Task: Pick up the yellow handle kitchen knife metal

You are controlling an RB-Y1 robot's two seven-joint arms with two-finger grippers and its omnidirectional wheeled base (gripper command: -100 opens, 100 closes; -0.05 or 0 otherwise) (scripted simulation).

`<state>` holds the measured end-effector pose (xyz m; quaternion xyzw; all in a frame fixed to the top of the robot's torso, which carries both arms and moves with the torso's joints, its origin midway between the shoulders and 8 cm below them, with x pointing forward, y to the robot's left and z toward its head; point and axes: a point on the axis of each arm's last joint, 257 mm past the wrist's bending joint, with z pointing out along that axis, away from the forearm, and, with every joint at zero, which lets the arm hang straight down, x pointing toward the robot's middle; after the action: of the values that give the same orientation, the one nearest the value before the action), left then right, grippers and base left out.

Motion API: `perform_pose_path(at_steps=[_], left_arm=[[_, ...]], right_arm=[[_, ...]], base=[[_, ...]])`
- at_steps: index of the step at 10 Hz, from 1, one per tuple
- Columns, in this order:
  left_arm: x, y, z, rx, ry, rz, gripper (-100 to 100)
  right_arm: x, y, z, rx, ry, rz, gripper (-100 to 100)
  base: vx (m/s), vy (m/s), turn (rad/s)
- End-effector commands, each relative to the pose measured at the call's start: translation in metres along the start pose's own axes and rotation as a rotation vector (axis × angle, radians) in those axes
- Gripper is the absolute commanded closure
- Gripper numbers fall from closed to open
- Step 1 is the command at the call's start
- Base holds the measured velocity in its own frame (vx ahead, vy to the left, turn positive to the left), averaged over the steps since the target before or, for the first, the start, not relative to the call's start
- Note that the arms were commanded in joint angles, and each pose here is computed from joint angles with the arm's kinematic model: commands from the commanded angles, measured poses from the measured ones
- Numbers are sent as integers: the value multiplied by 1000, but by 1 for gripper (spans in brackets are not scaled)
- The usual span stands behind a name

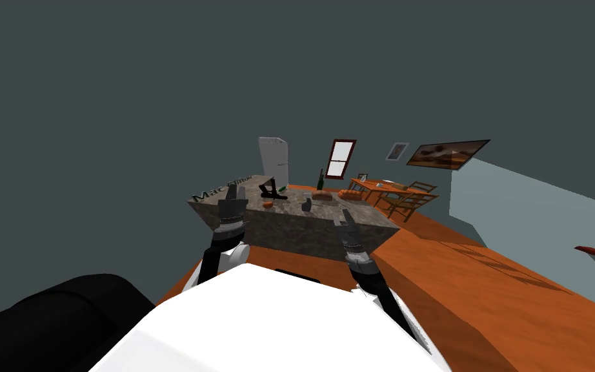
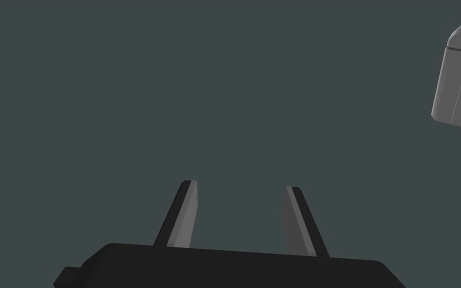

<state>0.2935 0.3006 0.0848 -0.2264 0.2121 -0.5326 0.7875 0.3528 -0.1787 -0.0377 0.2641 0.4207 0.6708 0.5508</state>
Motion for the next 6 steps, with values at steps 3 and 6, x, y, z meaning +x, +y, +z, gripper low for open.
perform_pose_path(at_steps=[3, 6], left_arm=[[0, 0, 0, 0, 0, 0, 0], [0, 0, 0, 0, 0, 0, 0]], right_arm=[[40, -34, -14, 77, 140, 4, -100], [62, -55, -31, 134, 240, -9, -100]], base=[[-104, -64, 67], [-100, -75, 72]])
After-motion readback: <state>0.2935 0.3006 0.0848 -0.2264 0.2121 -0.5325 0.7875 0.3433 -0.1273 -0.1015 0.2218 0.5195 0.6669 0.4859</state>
